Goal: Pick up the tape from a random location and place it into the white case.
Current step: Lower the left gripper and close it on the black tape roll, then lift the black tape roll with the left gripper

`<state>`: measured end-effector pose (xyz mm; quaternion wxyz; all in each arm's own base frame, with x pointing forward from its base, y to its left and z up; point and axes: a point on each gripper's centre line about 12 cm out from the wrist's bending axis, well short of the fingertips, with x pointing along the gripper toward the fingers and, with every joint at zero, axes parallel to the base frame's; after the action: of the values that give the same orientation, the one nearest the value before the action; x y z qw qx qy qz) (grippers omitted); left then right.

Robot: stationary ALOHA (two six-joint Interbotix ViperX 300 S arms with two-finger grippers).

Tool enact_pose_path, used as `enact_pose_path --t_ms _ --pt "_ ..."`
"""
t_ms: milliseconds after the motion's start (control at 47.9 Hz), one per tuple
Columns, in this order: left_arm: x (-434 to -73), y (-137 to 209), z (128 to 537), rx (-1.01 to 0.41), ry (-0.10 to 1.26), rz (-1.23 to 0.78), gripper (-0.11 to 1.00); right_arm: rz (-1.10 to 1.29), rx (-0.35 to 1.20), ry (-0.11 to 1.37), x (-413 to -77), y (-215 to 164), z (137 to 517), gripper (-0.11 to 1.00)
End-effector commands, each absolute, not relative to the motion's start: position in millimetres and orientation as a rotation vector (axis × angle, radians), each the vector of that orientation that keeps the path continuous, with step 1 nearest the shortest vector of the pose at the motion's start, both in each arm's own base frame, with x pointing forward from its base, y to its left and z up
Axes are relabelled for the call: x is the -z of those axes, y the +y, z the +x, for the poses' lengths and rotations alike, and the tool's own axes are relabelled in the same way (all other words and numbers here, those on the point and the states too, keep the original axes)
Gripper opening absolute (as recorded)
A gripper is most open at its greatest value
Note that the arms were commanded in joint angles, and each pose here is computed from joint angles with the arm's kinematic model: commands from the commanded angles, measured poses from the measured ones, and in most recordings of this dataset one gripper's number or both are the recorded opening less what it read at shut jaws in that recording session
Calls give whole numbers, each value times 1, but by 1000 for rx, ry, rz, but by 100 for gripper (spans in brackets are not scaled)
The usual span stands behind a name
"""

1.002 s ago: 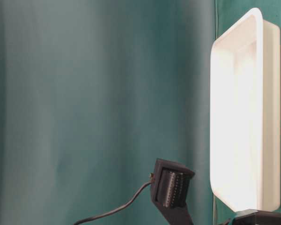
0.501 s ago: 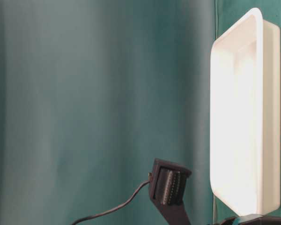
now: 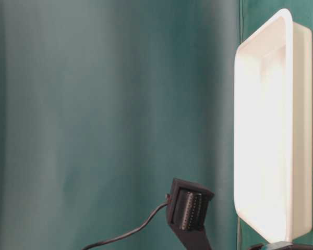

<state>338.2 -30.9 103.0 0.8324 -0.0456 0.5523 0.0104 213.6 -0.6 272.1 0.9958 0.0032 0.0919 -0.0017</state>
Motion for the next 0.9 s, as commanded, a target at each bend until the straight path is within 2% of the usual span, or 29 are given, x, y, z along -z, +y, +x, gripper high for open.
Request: enact_pose_path --t_ms 0,313,877 --pt "-118 -32 342 -19 1130 -104 18 3 1 163 -280 0 216 92" --pt "-154 -34 342 -9 1077 -106 18 3 1 163 -280 0 216 92" --pt "-234 -34 341 -7 1061 -104 18 3 1 163 -280 0 216 92"
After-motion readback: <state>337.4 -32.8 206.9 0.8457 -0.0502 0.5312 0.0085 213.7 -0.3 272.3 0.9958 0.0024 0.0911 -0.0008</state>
